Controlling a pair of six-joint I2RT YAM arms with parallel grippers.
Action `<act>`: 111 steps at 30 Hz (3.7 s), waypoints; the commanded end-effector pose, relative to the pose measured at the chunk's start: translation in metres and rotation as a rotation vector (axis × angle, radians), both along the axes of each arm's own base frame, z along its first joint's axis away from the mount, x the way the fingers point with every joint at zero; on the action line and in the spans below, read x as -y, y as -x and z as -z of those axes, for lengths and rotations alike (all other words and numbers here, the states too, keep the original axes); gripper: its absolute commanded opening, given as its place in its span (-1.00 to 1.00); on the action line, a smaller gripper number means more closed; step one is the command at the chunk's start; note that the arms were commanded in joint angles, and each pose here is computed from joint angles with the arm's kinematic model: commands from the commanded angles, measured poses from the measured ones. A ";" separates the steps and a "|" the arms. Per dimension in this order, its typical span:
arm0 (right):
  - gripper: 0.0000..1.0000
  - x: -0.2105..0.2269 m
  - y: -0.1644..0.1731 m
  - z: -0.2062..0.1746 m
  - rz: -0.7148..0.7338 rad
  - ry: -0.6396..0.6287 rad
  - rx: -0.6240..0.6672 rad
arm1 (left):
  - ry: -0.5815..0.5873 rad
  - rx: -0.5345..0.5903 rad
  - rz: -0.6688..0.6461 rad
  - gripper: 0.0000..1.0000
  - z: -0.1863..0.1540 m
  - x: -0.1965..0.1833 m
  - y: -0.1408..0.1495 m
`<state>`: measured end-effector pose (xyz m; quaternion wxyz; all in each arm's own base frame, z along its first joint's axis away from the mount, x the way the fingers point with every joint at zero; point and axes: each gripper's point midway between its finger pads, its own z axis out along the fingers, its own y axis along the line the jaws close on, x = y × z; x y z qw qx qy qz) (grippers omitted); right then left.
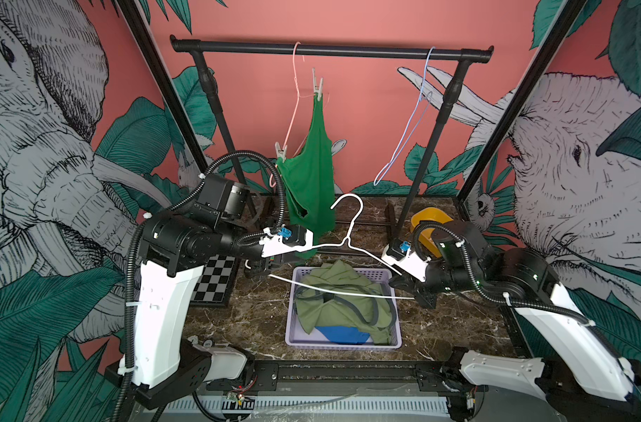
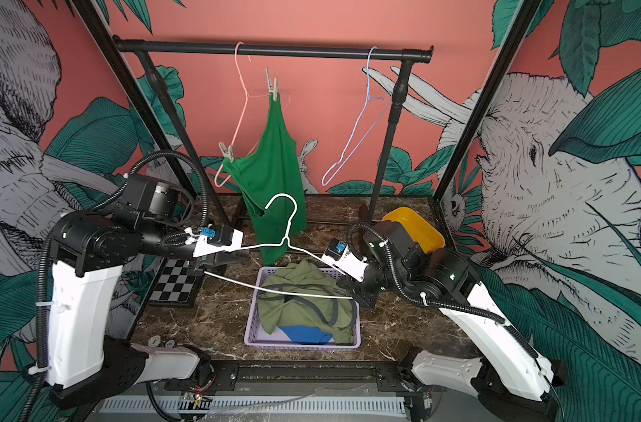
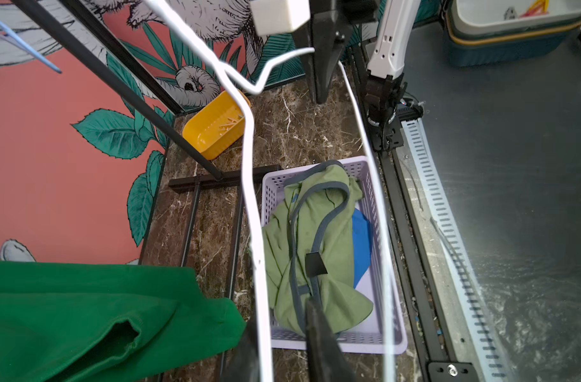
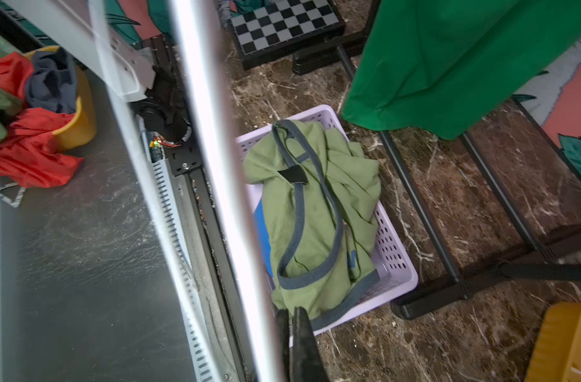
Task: Remove the clothespins securing tank tops to the hanger
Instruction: Place the hanger on the clothesline.
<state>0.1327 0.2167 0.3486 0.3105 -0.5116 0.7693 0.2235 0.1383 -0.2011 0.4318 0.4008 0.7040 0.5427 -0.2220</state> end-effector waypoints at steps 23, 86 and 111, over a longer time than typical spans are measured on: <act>-1.00 0.071 -0.011 -0.012 0.348 0.104 0.060 | 0.154 0.445 -0.453 0.99 -0.108 -0.051 -0.036; -1.00 -0.010 -0.198 -0.172 0.887 -0.464 0.177 | 0.207 0.082 -0.358 0.88 -0.023 -0.012 -0.035; -1.00 -0.021 -0.243 -0.174 0.887 -0.525 0.197 | 0.194 0.057 -0.342 0.91 -0.016 -0.007 -0.039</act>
